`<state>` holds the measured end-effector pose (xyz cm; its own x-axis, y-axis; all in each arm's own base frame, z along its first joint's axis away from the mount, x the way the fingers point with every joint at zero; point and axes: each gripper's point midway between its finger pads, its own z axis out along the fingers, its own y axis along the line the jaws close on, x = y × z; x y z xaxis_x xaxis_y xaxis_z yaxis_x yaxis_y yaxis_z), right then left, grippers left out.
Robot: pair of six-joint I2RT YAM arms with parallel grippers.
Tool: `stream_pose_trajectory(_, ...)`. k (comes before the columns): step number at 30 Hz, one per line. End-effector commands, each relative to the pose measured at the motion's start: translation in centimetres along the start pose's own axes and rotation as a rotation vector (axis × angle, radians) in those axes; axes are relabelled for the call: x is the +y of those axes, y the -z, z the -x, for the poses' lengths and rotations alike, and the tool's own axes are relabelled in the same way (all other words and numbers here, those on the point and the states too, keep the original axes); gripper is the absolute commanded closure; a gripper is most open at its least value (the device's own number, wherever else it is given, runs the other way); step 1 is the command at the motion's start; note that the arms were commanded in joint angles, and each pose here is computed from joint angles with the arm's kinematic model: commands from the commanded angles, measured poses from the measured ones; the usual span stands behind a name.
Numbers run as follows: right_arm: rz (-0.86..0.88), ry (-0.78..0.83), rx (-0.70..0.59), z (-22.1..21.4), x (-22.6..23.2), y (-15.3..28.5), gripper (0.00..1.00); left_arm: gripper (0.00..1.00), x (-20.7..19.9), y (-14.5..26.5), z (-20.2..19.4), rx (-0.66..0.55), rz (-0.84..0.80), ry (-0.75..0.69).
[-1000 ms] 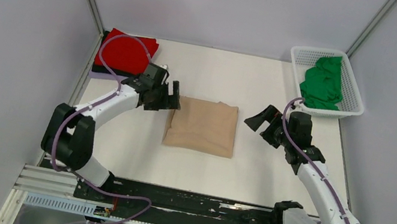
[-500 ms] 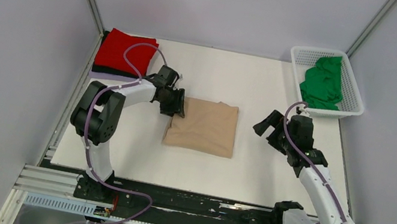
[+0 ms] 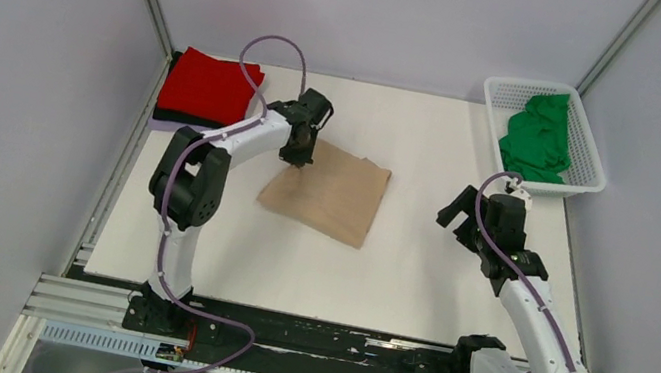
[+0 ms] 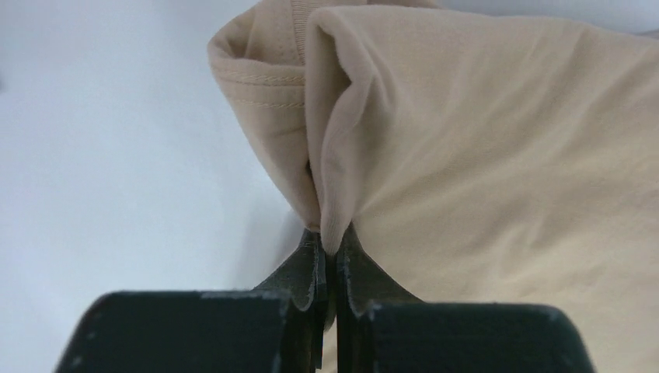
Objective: Fold and stack the t-shirts
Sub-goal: Put the neatly folded tshirt into the corner of the board with the left arm
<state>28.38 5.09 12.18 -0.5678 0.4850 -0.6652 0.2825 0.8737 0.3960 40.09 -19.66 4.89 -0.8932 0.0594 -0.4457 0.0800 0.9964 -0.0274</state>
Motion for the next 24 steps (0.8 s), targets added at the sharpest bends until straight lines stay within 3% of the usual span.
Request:
stream_pose_trajectory(1, -0.029, 0.02, -0.054, 1.1, -0.6, 0.2, 0.0, 1.0, 6.7, 4.4, 7.6, -0.196, 0.361, -0.12)
stream_pose_trajectory(4, -0.044, 0.018, -0.049, 0.8, -1.0, 0.0, 0.0, 1.0, 9.7, 6.8, 11.0, -0.277, 0.498, -0.153)
stream_pose_trajectory(11, -0.063, 0.023, -0.036, 0.7, -1.4, -0.4, 0.0, 1.0, 15.2, 12.9, 18.1, -0.441, 0.624, -0.181)
stream_pose_trajectory(18, -0.078, 0.023, -0.021, 0.5, -1.8, -0.8, 0.0, 1.0, 18.2, 18.6, 21.7, -0.531, 0.731, -0.24)
stream_pose_trajectory(24, -0.08, 0.022, -0.009, 0.5, -1.8, -1.0, 0.0, 1.0, 20.1, 21.9, 23.5, -0.596, 0.761, -0.206)
